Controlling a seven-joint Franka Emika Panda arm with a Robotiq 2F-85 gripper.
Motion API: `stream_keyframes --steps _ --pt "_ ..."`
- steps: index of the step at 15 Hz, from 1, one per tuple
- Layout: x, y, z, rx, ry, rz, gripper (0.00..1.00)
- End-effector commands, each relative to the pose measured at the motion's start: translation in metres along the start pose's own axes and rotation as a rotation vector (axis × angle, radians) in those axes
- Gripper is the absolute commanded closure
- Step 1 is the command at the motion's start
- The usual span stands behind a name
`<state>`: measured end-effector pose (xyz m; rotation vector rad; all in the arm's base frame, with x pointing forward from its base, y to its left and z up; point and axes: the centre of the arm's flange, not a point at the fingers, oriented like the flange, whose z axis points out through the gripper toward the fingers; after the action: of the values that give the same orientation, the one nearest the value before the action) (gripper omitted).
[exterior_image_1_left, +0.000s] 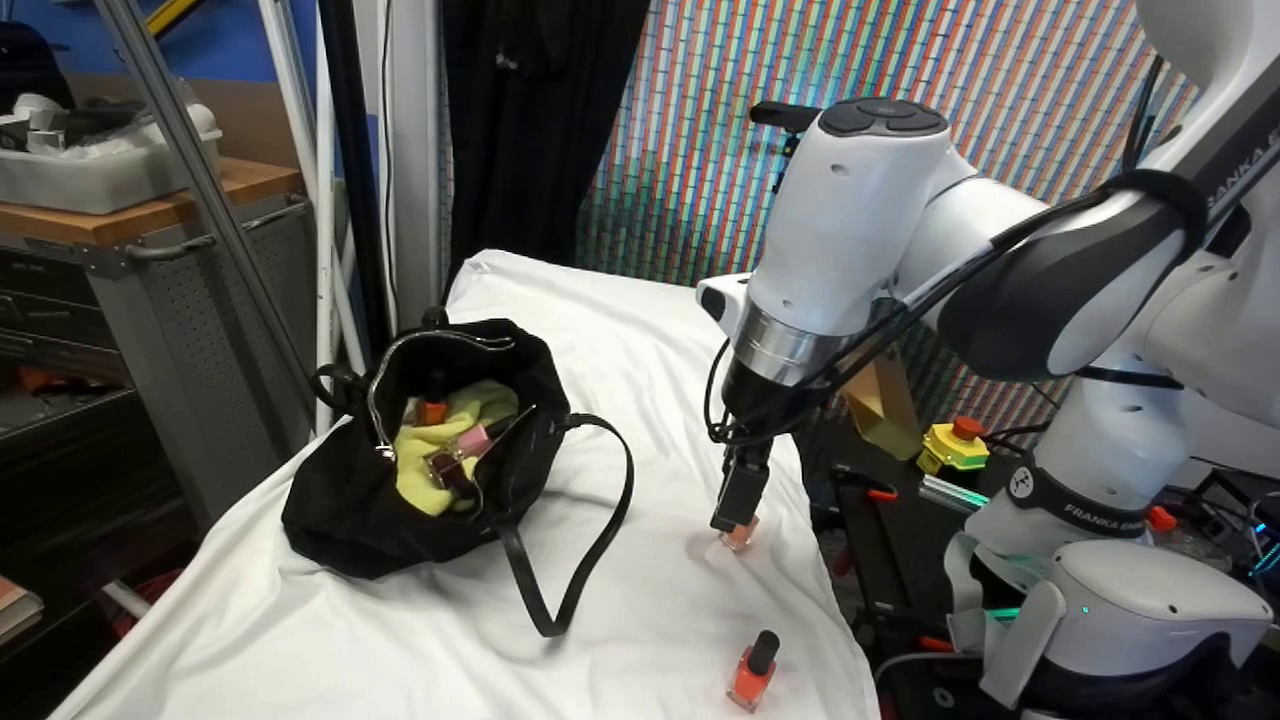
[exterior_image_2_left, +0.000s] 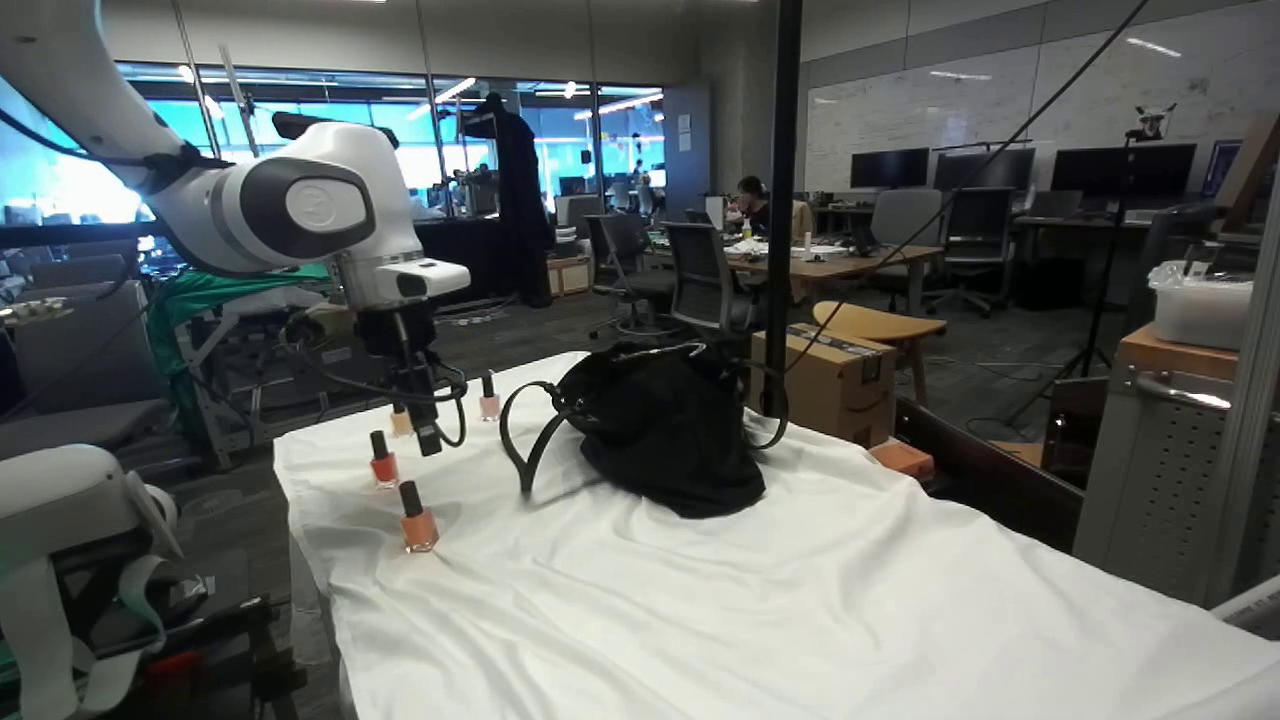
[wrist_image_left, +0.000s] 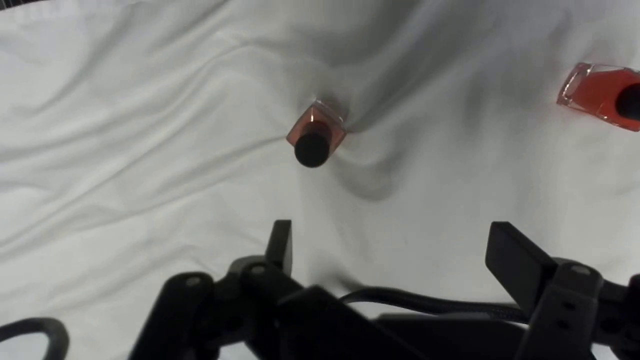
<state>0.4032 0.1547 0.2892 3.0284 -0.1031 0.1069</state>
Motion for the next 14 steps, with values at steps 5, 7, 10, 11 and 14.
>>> stream_keyframes --steps 5,7,10,11,14 --pt "-0.023 0.013 0.032 0.032 0.017 0.103 0.0" --pt "-0.025 0.016 0.04 0.038 0.017 0.111 0.0" --pt "-0.028 0.021 0.053 0.055 0.01 0.113 0.0" --pt "-0.028 0.022 0.057 0.06 0.011 0.116 0.0" --pt "-0.029 0.026 0.072 0.077 0.003 0.125 0.0"
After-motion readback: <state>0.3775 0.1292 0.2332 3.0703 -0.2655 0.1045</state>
